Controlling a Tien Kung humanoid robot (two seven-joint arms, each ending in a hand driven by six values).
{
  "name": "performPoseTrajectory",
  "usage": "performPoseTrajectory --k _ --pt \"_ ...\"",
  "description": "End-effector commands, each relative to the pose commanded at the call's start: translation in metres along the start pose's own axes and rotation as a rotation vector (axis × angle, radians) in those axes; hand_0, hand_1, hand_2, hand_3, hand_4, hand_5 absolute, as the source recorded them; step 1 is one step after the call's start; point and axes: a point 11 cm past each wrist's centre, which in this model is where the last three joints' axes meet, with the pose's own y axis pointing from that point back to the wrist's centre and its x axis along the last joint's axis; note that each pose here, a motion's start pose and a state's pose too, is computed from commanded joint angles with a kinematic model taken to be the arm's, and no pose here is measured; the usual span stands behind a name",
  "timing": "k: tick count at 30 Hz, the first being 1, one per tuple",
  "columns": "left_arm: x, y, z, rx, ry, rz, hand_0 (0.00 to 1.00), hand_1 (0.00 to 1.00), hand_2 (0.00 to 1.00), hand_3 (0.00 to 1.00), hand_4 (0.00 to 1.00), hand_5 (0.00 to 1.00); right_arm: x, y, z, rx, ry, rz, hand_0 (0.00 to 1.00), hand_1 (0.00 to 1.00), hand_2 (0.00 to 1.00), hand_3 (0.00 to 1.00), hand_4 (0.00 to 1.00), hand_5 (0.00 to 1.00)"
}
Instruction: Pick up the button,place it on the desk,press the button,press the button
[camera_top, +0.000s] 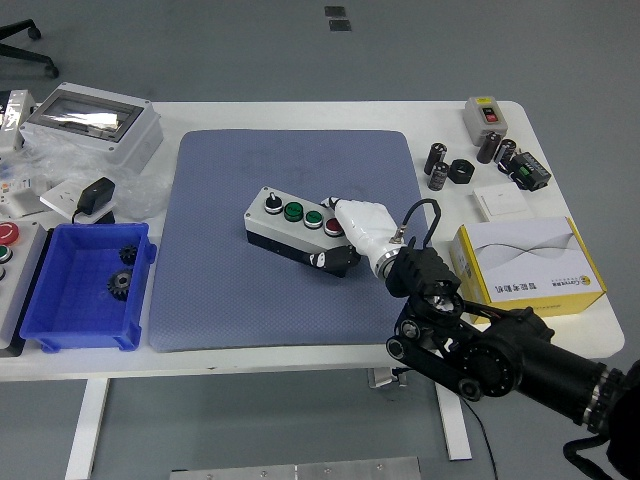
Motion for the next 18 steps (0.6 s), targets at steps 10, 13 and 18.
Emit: performPoseTrajectory --k 10,13,18 --pt "-0.002 0.0 -0.007 0.039 0.001 0.009 0.478 0.45 0.462 0.646 0.002 0.002 0.032 0.019 -0.022 0.285 -0.107 -0.058 0.086 0.242 0.282 0.237 0.002 0.002" --pt "-0.001 0.0 -0.008 0.053 -0.004 0.013 0.479 0.448 0.461 0.642 0.002 0.002 0.028 0.027 -0.038 0.392 -0.049 -0.131 0.08 0.228 0.258 0.215 0.002 0.002" --pt "-0.003 0.001 -0.006 0.054 -0.007 0.011 0.48 0.447 0.46 0.641 0.002 0.002 0.021 0.025 -0.036 0.454 0.07 -0.139 0.083 0.222 0.246 0.21 0.002 0.002"
